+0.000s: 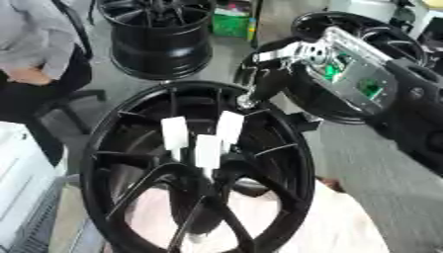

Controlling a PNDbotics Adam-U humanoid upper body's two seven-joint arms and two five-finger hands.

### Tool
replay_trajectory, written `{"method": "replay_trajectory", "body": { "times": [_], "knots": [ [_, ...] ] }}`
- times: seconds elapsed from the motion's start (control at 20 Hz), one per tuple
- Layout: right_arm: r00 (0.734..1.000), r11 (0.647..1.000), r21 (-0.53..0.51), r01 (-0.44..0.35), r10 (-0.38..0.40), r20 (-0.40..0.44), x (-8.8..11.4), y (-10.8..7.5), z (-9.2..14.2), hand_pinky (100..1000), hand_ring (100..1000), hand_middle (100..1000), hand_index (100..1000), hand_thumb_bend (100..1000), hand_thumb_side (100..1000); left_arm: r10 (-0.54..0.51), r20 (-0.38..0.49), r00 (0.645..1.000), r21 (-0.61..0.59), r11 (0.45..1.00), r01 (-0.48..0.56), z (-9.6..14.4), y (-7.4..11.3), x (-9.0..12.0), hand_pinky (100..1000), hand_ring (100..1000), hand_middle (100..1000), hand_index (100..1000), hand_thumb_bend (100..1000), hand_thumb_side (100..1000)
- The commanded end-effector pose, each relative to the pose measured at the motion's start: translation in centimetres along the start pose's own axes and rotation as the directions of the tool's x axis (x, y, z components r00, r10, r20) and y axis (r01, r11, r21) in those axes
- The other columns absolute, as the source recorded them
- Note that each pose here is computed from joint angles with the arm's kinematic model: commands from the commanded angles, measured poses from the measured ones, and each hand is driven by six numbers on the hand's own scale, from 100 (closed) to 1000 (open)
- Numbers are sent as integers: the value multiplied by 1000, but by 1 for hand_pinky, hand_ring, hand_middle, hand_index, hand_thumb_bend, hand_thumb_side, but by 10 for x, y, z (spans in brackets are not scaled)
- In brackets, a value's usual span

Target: Pull the pin out of the wheel hub.

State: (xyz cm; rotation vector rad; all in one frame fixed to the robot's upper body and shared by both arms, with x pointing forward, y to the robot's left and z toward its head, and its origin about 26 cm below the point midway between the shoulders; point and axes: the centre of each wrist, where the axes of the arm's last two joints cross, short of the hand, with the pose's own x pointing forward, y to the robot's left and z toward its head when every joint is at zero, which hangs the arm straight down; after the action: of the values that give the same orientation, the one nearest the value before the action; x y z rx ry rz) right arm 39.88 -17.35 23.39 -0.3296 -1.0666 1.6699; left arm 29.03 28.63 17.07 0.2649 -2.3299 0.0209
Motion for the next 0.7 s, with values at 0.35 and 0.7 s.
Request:
{"method": "replay_trajectory", "body": {
  "times": [0.35, 0.7],
  "knots": [
    [1000, 1000, -18, 18, -18, 4, 4, -7, 20, 845, 847, 830, 880, 347, 324, 4, 19, 1000, -14, 1000, -4, -3, -1, 6, 761, 826, 648, 852, 100, 711],
    [999, 999, -26, 30, -30, 35, 10, -4, 29, 842, 846, 830, 882, 356, 338, 2, 18, 1000, -14, 1000, -2, -3, -2, 5, 761, 826, 649, 852, 100, 711]
  ]
}}
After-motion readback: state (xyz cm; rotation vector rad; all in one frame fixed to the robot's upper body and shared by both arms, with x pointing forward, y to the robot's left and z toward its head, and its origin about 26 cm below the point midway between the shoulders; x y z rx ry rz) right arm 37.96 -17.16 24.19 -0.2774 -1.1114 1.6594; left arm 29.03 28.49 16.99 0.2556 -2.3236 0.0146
